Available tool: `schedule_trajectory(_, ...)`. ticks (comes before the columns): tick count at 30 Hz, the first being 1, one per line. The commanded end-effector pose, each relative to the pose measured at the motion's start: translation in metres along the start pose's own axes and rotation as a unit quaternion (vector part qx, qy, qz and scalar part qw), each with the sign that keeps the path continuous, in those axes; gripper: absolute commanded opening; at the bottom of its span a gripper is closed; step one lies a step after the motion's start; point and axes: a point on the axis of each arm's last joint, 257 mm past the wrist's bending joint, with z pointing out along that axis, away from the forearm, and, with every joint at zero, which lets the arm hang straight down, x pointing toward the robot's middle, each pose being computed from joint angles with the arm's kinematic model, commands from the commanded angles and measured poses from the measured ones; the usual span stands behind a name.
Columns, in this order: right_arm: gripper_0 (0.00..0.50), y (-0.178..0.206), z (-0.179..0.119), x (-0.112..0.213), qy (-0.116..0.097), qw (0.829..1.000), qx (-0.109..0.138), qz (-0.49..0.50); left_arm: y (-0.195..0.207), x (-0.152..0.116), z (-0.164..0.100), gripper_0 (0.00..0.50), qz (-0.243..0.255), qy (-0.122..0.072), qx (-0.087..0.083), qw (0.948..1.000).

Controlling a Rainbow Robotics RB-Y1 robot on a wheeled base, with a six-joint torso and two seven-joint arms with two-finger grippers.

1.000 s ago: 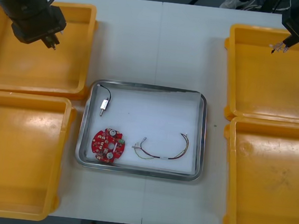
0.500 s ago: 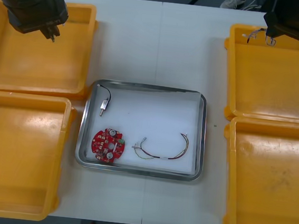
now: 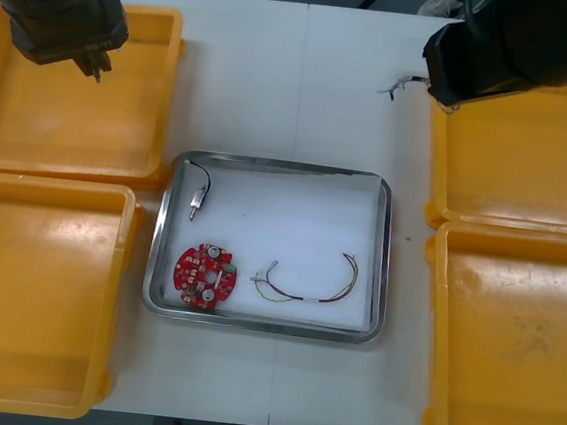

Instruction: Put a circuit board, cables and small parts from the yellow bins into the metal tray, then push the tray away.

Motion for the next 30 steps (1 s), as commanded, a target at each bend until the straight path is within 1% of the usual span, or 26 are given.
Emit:
schedule_trajectory(1,0.0,0.026,0.005,0.012,0.01,0.993,-0.008,-0.114,0.013,-0.015,-0.019,0.0,0.041,-0.022,0.002,0.9989)
schedule_trajectory(4,0.0,0.042,0.013,0.017,0.016,0.985,-0.018,-0.171,0.013,-0.015,-0.019,0.0,0.041,-0.022,0.001,0.9989)
schedule_trajectory(7,0.0,0.054,0.018,0.021,0.017,0.976,-0.019,-0.216,0.013,-0.014,-0.019,0.0,0.042,-0.021,0.002,0.9989)
schedule_trajectory(14,0.0,0.084,0.039,0.039,0.037,0.953,-0.024,-0.301,0.013,-0.014,-0.019,0.0,0.042,-0.021,0.003,0.9989)
schedule_trajectory(17,0.0,0.095,0.052,0.05,0.051,0.932,-0.016,-0.358,0.013,-0.014,-0.019,0.0,0.042,-0.021,0.002,0.9989)
schedule_trajectory(19,0.0,0.101,0.059,0.057,0.055,0.917,-0.013,-0.394,0.012,-0.014,-0.019,0.0,0.043,-0.021,0.004,0.9989)
schedule_trajectory(20,0.0,0.103,0.061,0.058,0.056,0.913,-0.011,-0.404,0.013,-0.014,-0.019,0.0,0.043,-0.021,0.003,0.9989)
schedule_trajectory(22,0.0,0.11,0.071,0.062,0.054,0.894,-0.001,-0.444,0.013,-0.014,-0.019,0.0,0.042,-0.021,0.002,0.9989)
schedule_trajectory(24,0.0,0.115,0.079,0.064,0.051,0.884,0.001,-0.464,0.013,-0.014,-0.019,0.0,0.041,-0.021,0.001,0.9989)
schedule_trajectory(26,0.0,0.119,0.085,0.067,0.053,0.882,-0.001,-0.468,0.014,-0.014,-0.019,0.0,0.041,-0.021,0.0,0.9989)
schedule_trajectory(27,0.0,0.125,0.091,0.07,0.053,0.878,-0.006,-0.475,0.015,-0.014,-0.019,0.0,0.041,-0.021,-0.002,0.9989)
schedule_trajectory(30,0.0,0.133,0.103,0.073,0.048,0.875,-0.015,-0.482,0.016,-0.015,-0.019,0.0,0.04,-0.022,-0.003,0.9989)
